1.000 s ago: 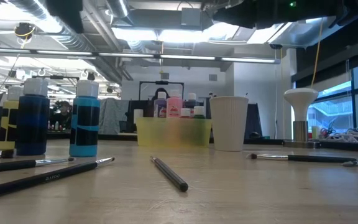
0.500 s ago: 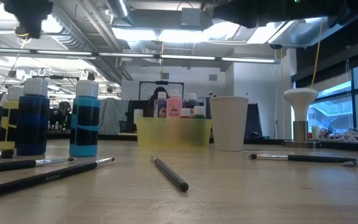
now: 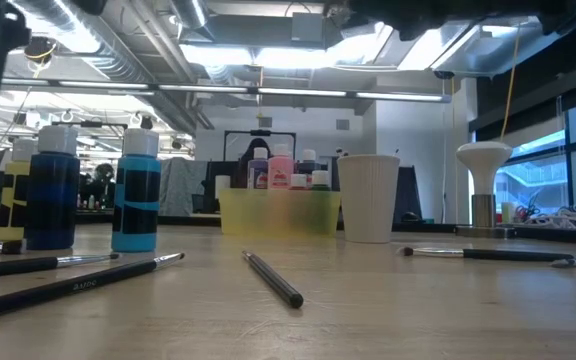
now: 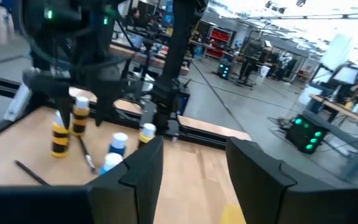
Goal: Pick & Place Paint Supplies
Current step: Adjust the small blue paint bottle
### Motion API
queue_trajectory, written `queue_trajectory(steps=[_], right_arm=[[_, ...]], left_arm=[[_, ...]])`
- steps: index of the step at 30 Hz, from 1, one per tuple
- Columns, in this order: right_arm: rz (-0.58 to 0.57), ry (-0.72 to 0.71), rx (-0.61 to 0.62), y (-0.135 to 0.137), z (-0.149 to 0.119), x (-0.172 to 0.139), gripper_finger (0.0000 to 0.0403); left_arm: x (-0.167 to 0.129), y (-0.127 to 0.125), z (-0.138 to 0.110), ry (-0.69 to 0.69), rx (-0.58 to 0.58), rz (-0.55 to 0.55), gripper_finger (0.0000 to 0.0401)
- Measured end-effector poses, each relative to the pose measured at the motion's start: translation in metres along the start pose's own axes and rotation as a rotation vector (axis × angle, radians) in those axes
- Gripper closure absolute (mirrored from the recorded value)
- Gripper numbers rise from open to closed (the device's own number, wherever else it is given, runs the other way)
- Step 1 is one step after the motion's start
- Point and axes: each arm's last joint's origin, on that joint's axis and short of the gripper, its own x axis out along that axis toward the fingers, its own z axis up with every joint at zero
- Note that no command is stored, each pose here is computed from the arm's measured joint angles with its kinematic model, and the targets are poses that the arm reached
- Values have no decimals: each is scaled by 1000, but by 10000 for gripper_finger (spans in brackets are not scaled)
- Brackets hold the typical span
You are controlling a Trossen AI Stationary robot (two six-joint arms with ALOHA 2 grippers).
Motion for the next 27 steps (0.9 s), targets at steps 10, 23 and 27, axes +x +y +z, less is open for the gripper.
queue_trajectory(steps=[10, 23, 27], right_arm=[[67, -60, 79, 16, 19, -3, 225], [94, -72, 66, 23, 24, -5, 224], [99, -53, 59, 24, 22, -5, 224]], left_arm=[[29, -18, -18, -19, -47, 56, 134], [55, -17, 4, -5, -18, 158, 134], [56, -17, 9, 10, -51, 143, 134]])
